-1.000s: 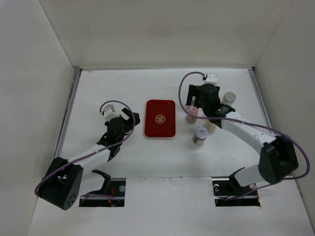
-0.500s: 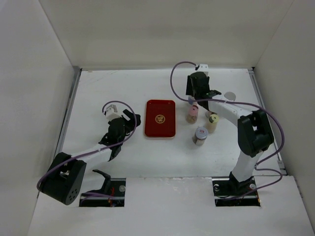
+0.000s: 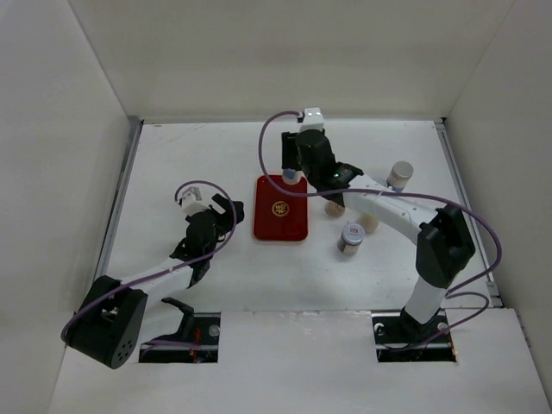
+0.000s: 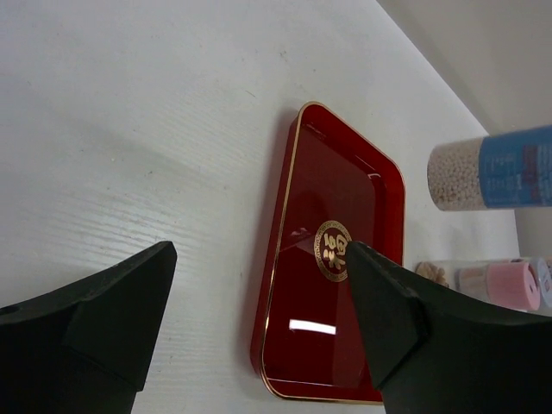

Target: Organize the condiment bottles

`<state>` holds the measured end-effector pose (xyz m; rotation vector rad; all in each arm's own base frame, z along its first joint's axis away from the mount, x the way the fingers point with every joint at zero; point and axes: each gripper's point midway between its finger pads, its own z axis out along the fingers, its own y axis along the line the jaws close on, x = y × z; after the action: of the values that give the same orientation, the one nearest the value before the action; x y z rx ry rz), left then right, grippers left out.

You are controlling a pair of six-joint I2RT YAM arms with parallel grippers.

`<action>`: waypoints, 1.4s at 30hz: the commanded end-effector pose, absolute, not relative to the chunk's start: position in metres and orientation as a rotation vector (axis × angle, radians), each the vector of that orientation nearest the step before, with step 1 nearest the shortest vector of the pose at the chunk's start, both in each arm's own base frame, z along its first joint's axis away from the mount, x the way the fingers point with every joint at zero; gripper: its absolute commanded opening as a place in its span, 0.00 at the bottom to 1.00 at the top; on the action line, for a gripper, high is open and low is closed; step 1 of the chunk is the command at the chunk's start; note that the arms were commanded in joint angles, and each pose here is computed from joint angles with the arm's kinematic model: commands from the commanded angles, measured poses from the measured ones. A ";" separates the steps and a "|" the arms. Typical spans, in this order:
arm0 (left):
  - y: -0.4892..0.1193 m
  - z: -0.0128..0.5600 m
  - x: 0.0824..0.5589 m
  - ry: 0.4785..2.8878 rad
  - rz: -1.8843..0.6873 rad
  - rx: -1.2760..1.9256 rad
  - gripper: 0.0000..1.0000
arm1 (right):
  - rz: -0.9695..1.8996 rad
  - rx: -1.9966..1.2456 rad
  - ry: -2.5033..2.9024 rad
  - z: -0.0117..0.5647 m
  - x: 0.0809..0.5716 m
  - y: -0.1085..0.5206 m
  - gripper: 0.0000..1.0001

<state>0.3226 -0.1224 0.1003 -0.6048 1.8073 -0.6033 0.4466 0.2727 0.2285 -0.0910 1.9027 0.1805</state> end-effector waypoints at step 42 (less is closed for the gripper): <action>-0.120 0.114 0.326 1.750 -0.667 -0.621 0.83 | 0.143 0.145 1.846 0.185 0.389 0.200 0.93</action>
<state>0.3225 -0.1167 0.0978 -0.6307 1.8056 -0.6162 0.3899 0.2174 0.1989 0.0846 1.8424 0.1919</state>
